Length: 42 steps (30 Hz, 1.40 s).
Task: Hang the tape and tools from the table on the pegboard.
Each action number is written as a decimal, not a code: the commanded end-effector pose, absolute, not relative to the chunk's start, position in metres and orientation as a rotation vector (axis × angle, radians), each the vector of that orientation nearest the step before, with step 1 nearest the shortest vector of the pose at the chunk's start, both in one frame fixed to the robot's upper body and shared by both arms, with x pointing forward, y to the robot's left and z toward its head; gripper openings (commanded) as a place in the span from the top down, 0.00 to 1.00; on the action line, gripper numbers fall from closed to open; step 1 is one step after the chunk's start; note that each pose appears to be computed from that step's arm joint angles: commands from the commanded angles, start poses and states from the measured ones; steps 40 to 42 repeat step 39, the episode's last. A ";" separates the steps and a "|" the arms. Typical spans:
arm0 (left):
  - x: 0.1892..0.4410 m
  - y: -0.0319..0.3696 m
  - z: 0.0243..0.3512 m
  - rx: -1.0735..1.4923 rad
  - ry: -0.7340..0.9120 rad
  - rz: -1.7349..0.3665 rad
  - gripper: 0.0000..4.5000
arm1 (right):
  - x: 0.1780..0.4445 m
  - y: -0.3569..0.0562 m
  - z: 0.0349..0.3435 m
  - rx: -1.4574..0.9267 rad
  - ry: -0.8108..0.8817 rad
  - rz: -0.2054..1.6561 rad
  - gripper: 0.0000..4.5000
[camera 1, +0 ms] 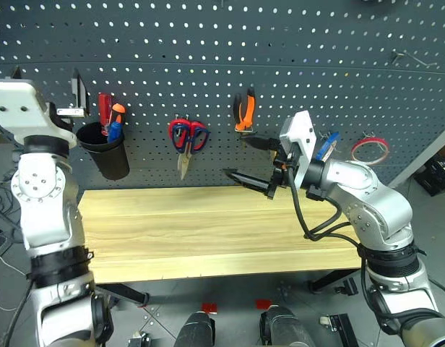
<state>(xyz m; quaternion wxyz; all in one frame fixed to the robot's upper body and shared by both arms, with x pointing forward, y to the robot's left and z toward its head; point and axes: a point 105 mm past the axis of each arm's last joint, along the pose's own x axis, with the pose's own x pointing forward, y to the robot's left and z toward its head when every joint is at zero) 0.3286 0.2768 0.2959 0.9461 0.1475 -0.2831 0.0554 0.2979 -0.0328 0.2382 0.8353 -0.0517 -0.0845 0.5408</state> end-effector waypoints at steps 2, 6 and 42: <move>0.316 0.246 0.263 0.262 -0.422 -0.114 0.00 | 0.288 -0.037 0.244 -0.061 -0.220 1.119 0.00; 0.308 0.245 0.231 0.255 -0.289 -0.118 0.00 | 0.286 -0.040 0.229 -0.034 -0.187 1.078 0.00; 0.270 0.261 0.103 0.169 0.044 0.090 0.00 | 0.322 -0.166 0.039 -0.170 0.138 0.429 0.00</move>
